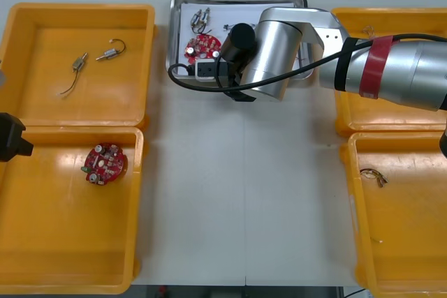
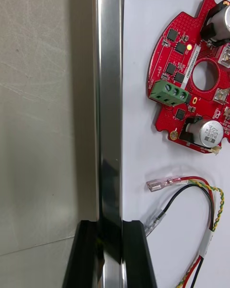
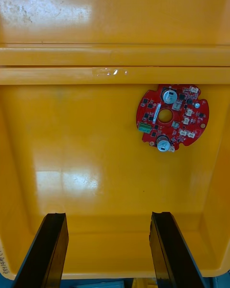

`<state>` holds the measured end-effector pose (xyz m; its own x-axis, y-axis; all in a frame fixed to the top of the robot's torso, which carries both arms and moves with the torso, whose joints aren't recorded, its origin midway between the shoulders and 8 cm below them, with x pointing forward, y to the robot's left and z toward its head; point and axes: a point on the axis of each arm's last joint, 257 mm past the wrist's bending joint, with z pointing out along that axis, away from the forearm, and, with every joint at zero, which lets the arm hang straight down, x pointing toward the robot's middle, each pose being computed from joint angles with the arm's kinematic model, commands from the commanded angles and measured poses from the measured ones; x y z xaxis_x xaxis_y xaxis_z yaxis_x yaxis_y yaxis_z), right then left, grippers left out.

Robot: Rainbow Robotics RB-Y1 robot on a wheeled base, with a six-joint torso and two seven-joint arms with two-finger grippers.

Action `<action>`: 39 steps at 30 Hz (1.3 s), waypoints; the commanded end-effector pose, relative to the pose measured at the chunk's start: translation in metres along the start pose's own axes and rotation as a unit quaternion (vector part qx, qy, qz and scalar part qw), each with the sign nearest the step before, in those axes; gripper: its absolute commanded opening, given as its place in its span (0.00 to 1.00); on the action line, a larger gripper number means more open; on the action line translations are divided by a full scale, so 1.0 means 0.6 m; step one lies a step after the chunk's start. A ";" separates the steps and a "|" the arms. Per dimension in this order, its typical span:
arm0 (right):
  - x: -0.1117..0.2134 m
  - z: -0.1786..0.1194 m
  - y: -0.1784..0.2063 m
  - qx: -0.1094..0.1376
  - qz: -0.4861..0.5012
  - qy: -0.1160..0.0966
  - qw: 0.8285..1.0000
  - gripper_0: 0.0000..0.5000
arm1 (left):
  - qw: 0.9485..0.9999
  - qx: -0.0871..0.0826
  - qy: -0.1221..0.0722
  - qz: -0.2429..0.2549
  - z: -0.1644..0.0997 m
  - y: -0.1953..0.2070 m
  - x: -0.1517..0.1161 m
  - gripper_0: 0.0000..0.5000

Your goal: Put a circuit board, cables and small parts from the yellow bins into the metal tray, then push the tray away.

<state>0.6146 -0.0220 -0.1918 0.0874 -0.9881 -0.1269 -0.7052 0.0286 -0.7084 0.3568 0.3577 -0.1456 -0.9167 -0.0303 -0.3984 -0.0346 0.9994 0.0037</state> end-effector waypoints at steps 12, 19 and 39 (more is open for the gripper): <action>-0.055 -0.043 -0.032 -0.021 0.031 -0.028 0.999 1.00 | 0.999 -0.012 -0.014 0.031 -0.014 0.012 -0.005 1.00; -0.056 -0.108 -0.012 -0.058 0.033 -0.015 0.998 1.00 | 0.999 -0.012 -0.014 0.031 -0.014 0.012 -0.005 1.00; -0.033 -0.313 0.130 -0.158 0.075 -0.044 0.984 1.00 | 0.999 -0.012 -0.014 0.031 -0.014 0.012 -0.005 1.00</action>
<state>0.4368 -0.0187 -0.1348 0.1007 -0.9780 -0.1828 -0.8962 -0.0094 -0.4435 0.3567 0.3577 -0.1455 -0.9166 -0.0298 -0.3988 -0.0343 0.9994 0.0042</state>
